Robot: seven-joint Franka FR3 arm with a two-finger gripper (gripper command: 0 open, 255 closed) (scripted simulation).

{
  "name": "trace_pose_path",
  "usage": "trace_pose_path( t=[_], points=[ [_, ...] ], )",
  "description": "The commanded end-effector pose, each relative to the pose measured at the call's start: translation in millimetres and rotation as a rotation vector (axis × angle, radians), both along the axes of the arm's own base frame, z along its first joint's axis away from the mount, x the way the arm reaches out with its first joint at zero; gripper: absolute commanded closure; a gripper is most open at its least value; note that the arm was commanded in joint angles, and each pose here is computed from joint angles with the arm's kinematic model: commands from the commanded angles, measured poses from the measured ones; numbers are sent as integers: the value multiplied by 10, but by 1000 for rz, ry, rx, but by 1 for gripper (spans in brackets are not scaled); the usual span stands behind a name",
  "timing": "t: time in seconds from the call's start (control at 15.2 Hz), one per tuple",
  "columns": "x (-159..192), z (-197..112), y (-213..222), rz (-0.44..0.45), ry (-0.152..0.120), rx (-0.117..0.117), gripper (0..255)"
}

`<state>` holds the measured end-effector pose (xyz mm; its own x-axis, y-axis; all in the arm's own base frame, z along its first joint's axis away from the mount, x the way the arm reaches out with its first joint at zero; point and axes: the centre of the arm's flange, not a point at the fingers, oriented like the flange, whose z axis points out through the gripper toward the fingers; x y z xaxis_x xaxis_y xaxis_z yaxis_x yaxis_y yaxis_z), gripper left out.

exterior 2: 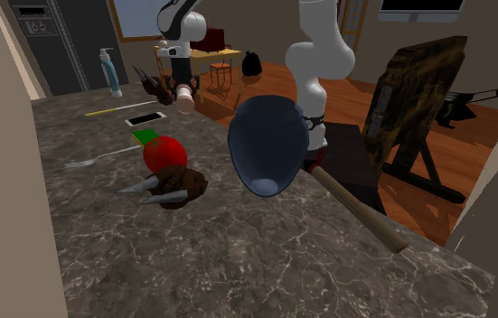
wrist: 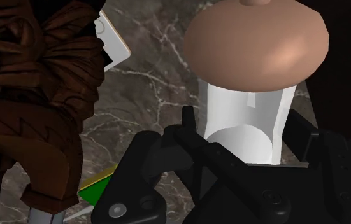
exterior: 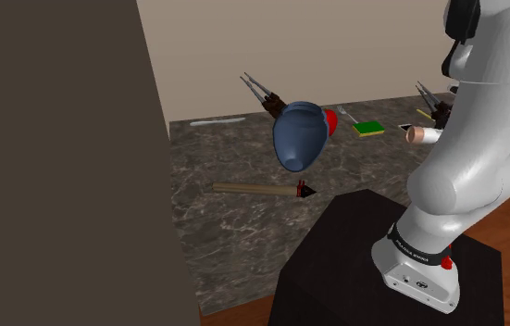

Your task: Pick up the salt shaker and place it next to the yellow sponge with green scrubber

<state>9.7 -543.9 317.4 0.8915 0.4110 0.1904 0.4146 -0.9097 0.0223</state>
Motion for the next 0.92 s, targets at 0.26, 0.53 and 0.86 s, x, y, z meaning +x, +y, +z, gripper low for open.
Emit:
trace_pose_path(
  t=[0.26, 0.53, 0.86],
  points=[
    [2, 327, 10, 0, 0, 0, 255],
    [2, 538, 10, 0, 0, 0, 255],
    [2, 802, 10, 0, 0, 0, 255]
  ],
)
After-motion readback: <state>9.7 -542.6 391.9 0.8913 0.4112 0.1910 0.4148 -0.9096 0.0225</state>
